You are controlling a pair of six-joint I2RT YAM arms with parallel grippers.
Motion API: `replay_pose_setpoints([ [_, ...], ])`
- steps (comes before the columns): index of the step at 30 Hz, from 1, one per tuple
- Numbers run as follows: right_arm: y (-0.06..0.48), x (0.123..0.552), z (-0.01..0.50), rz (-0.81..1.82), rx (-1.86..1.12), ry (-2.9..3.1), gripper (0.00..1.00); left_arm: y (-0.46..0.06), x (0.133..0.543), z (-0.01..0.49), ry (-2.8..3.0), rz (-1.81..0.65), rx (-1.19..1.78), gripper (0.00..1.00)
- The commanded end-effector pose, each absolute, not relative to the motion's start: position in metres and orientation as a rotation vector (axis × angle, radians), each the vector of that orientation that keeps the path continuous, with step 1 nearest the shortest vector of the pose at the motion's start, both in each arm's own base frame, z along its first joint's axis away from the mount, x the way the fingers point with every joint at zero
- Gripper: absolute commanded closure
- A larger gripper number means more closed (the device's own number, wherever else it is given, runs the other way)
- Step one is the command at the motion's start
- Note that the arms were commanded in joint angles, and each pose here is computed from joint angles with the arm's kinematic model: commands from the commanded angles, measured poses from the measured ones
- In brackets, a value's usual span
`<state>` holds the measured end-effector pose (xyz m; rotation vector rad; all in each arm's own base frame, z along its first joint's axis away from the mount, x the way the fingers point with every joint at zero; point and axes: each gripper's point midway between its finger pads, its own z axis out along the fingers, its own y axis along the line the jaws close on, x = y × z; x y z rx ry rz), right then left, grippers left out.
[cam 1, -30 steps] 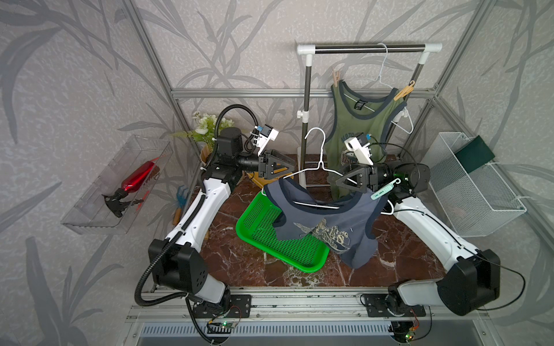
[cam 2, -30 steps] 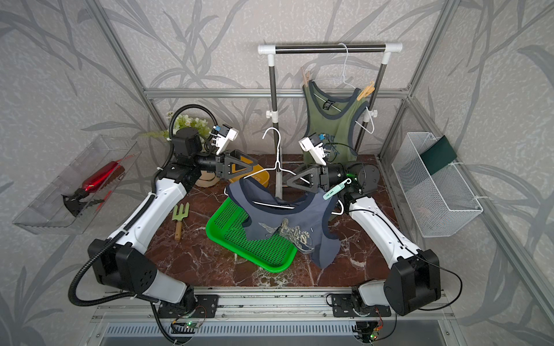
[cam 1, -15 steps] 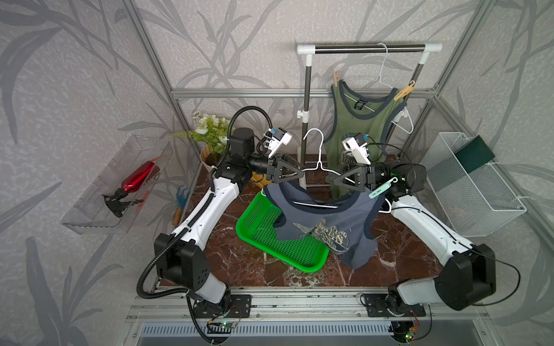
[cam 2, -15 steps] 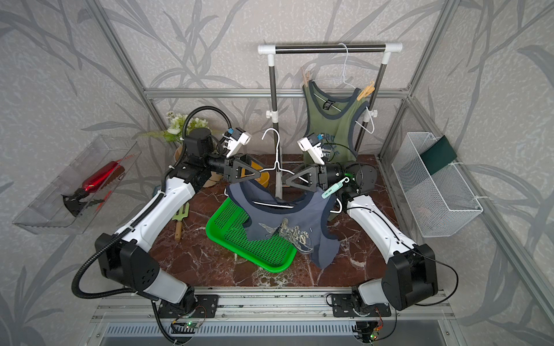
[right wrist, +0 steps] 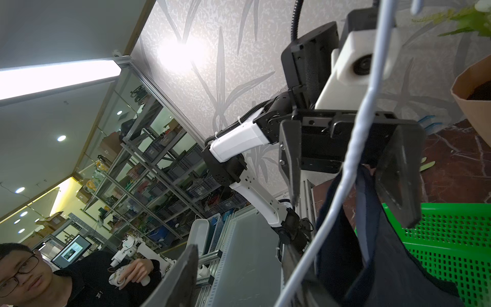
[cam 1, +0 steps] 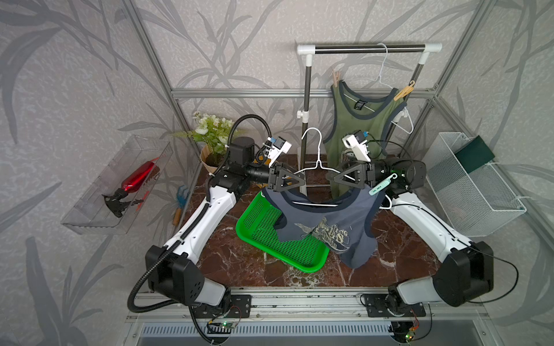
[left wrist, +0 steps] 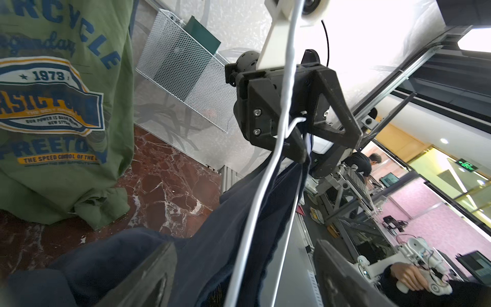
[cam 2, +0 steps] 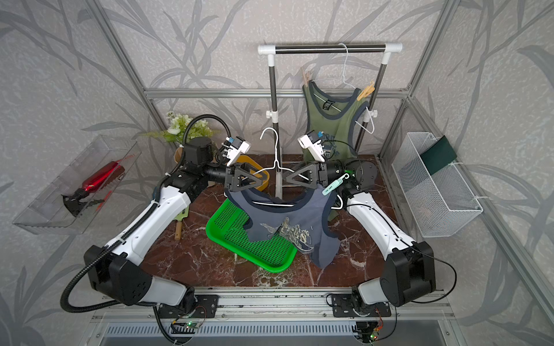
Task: Remove the clothespins securing tank tops to the hanger
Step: Adjust the hanger.
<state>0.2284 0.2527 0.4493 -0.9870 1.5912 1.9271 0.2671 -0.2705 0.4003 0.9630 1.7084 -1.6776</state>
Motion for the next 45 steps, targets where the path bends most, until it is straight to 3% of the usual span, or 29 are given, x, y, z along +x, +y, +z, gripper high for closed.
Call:
replay_pose_setpoints([
  [1,0.249,0.222,0.458,1.849,-1.002,1.521,1.0,-0.267,0.267,0.413,1.745,-1.589,0.885,0.16],
  [12,0.253,0.202,0.453,1.679,-0.963,1.556,1.0,-0.276,0.275,0.399,1.881,-1.514,0.754,0.16],
  [20,0.261,0.2,0.441,1.542,-0.966,1.557,1.0,-0.278,0.281,0.413,1.881,-1.526,0.674,0.26],
  [33,0.266,0.195,0.427,1.368,-0.981,1.579,1.0,-0.266,0.309,0.411,2.1,-1.465,0.278,0.11],
  [45,0.261,0.194,0.447,1.302,-0.913,1.441,1.0,-0.259,0.318,0.375,2.189,-1.384,0.088,0.16],
])
